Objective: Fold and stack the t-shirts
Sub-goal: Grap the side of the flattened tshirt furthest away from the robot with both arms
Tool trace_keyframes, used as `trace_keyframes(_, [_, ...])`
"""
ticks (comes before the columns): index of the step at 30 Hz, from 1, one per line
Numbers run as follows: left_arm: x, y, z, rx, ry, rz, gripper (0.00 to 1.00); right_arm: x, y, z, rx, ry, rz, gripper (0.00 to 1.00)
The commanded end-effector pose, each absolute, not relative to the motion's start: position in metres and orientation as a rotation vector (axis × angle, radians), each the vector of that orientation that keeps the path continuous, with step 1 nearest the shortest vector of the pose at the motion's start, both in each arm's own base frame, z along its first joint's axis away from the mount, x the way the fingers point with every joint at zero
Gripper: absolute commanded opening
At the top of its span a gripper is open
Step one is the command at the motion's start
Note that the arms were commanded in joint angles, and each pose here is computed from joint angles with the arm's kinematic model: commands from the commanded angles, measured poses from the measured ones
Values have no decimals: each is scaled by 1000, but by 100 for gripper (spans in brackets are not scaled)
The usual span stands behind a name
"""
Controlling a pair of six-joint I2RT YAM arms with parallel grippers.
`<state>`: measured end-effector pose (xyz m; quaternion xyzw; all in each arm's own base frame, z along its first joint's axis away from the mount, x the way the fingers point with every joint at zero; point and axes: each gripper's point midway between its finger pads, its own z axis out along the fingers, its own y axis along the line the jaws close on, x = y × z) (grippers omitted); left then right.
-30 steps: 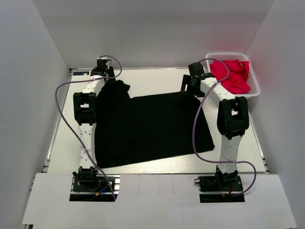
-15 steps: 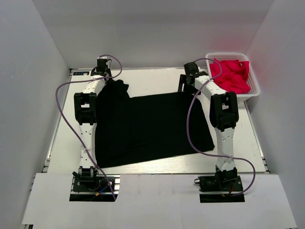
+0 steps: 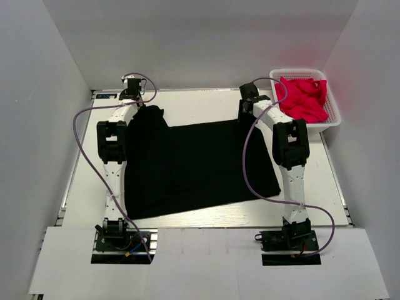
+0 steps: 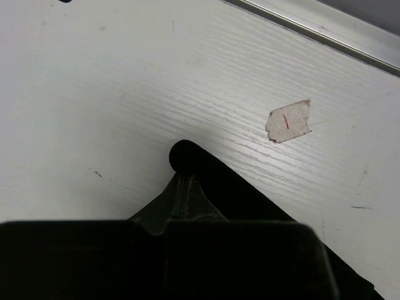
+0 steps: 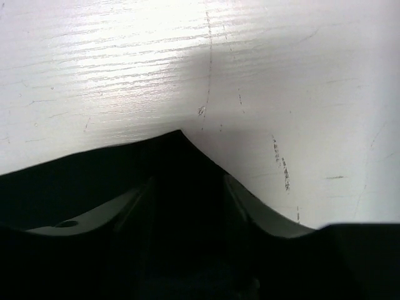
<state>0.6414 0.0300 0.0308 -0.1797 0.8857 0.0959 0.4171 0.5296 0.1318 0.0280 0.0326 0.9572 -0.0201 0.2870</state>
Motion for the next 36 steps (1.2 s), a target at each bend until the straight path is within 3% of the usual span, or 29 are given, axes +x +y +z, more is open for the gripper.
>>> trace_keyframes(1, [640, 43, 82, -508, 2141, 265, 0, 539, 132, 23, 84, 2527, -57, 45])
trace_keyframes(4, [649, 43, 92, -524, 2105, 247, 0, 549, 136, 26, 73, 2485, -56, 25])
trace_keyframes(6, [655, 44, 103, -532, 2061, 246, 0, 560, 134, 36, 81, 2437, -52, 22])
trace_keyframes(7, [661, 44, 114, -533, 2029, 235, 0, 565, 136, 40, 75, 2415, -47, 14])
trace_keyframes(10, [679, 43, 140, -518, 1960, 167, 0, 582, 134, 58, 81, 2331, -63, 6])
trace_keyframes(20, [700, 12, 192, -451, 1829, -65, 0, 602, 131, 99, 100, 2195, -57, 5])
trace_keyframes(23, [690, 9, 183, -425, 1849, -77, 0, 601, 136, 110, 100, 2175, -28, 5])
trace_keyframes(29, [638, 11, 167, -438, 1921, -52, 0, 578, 136, 106, 82, 2205, -1, 5])
trace_keyframes(31, [620, 16, 191, -451, 1888, -33, 0, 567, 137, 110, 79, 2203, 7, 5])
trace_keyframes(35, [575, 12, 164, -474, 1938, 8, 0, 550, 135, 112, 86, 2202, 4, 5])
trace_keyframes(36, [565, 12, 184, -486, 1905, -10, 0, 543, 133, 113, 94, 2201, 1, 5])
